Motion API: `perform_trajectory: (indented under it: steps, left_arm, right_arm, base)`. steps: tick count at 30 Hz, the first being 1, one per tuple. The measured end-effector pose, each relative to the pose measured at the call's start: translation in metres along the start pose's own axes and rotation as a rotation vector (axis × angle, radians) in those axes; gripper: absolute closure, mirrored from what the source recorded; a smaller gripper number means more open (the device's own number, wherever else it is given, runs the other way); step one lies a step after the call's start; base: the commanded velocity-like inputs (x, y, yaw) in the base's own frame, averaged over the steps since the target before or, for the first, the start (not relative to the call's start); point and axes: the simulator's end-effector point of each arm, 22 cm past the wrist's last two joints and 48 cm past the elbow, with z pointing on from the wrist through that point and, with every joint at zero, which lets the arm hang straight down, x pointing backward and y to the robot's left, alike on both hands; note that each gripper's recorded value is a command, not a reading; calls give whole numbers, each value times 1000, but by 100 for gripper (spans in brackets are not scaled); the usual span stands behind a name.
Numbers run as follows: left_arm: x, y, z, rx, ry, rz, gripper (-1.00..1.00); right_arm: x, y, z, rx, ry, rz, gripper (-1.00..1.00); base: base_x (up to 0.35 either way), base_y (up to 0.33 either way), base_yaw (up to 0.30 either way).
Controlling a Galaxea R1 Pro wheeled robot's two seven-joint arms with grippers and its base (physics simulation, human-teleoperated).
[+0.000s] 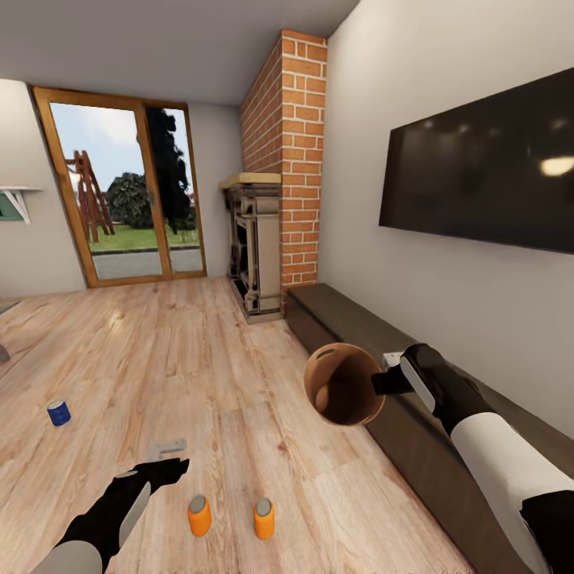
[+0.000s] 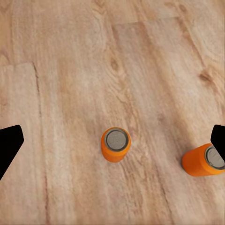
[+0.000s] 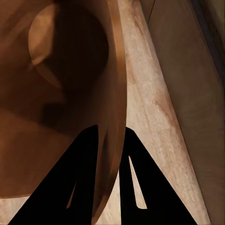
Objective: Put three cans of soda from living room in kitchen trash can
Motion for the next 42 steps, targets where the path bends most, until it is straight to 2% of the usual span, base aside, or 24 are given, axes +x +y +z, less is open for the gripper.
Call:
perform_trajectory:
  steps: [39,42]
  left_arm:
    - [108,7,57,-7,58,18,-100]
    - [117,8,62,-9,75,22,-100]
  right_arm:
    - [98,1,96,-3,87,8,100]
    - [105,1,105,-4,104,9,100]
  base:
    - [0,0,0]
    - [0,0,0]
